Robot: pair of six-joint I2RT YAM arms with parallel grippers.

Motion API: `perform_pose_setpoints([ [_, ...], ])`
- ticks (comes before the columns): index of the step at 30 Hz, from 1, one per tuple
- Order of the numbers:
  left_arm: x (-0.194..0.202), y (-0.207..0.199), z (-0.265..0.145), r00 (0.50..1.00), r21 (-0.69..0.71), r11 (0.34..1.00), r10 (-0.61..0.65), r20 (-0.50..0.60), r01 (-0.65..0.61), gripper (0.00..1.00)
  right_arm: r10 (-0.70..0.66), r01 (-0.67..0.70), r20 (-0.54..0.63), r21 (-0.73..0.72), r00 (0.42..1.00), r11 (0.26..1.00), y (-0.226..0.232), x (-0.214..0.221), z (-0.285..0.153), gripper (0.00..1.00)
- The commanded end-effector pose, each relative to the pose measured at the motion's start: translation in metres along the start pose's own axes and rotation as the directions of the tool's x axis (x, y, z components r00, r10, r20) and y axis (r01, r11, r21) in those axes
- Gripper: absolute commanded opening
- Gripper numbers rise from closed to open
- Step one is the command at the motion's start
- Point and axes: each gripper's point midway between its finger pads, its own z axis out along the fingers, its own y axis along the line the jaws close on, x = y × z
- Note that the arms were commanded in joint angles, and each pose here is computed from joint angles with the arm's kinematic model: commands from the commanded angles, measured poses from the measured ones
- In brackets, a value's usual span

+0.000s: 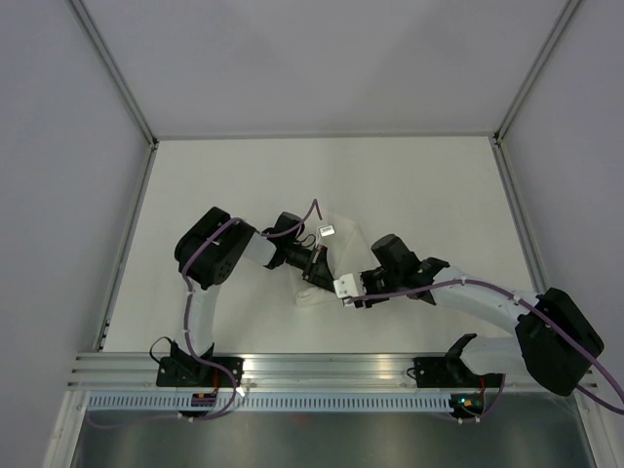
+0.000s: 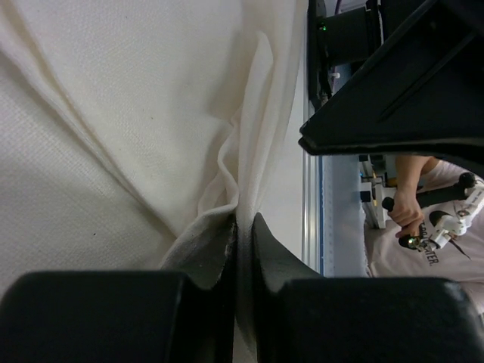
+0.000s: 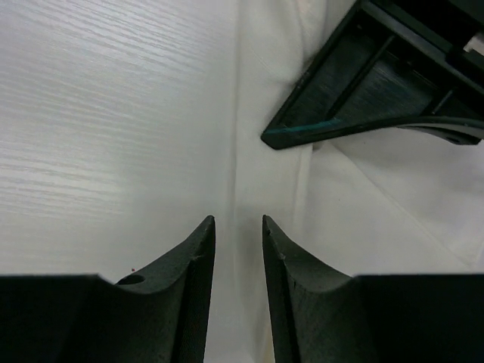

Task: Fold the napkin, place the utensils inside, and roll it up
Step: Roll the napkin at the center of the board.

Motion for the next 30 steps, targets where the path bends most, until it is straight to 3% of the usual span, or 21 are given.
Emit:
perform_pose_setpoints([
  [1,0.018,0.020,0.001,0.995,-0.021,0.995,-0.102,-0.013,0.102,0.02,-0.089,0.088,0.006,0.083,0.996,0.993,-0.011,-0.013,0.002,0.38],
  [6,0.019,0.028,-0.001,0.988,-0.023,0.988,-0.151,-0.009,0.151,0.02,-0.157,0.168,-0.076,0.170,0.985,0.971,-0.008,-0.007,0.015,0.47],
  [12,0.024,0.032,0.000,0.982,-0.028,0.982,-0.189,-0.021,0.188,0.02,-0.186,0.212,-0.114,0.295,0.976,0.932,-0.011,0.002,0.025,0.49],
  [16,0.024,0.033,0.000,0.980,-0.029,0.980,-0.197,-0.023,0.197,0.02,-0.187,0.224,-0.126,0.445,0.974,0.867,-0.024,0.002,0.016,0.49],
  [30,0.028,0.036,0.001,0.974,-0.031,0.974,-0.224,-0.037,0.223,0.02,-0.219,0.231,-0.081,0.484,0.972,0.844,-0.008,-0.003,0.021,0.49],
])
